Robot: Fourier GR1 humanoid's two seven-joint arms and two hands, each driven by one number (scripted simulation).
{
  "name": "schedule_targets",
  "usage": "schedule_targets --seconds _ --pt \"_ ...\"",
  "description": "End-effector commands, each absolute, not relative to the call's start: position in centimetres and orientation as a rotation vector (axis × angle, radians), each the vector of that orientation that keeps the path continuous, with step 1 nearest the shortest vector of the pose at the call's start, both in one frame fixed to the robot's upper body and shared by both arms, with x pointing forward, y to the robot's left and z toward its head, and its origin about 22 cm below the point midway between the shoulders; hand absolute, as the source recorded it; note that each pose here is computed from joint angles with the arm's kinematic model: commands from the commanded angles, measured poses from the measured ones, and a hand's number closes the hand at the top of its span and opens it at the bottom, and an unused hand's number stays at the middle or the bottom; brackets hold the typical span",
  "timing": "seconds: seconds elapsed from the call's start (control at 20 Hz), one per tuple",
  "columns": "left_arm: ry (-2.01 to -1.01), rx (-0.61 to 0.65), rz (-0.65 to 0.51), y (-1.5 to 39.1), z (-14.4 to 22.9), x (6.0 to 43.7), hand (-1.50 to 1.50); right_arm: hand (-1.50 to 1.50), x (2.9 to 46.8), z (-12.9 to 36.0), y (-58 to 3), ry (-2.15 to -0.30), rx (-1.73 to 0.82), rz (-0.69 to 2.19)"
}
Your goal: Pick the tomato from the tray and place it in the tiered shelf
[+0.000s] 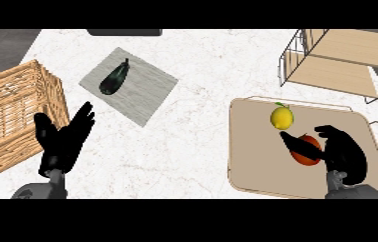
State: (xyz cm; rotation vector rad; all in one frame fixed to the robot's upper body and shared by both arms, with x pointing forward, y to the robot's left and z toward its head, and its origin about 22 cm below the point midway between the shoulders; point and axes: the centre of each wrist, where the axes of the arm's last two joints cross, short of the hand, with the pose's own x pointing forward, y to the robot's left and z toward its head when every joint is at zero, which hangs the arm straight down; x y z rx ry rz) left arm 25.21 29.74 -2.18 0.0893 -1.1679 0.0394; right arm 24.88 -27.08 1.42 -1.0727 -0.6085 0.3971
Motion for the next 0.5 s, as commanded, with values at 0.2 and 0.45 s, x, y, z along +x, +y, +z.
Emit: schedule_targets --seconds 0.2,0.45 --pt "-1.132 0.091 0.045 30.6 -1.0 25.2 0.00 1.50 25.3 0.5 -26.6 -0.660 -1.010 0.422" --pt "-1.112 0.099 0.044 28.9 -2.3 25.7 0.00 1.50 26.2 2.5 -23.4 -0.832 -0.973 0.518"
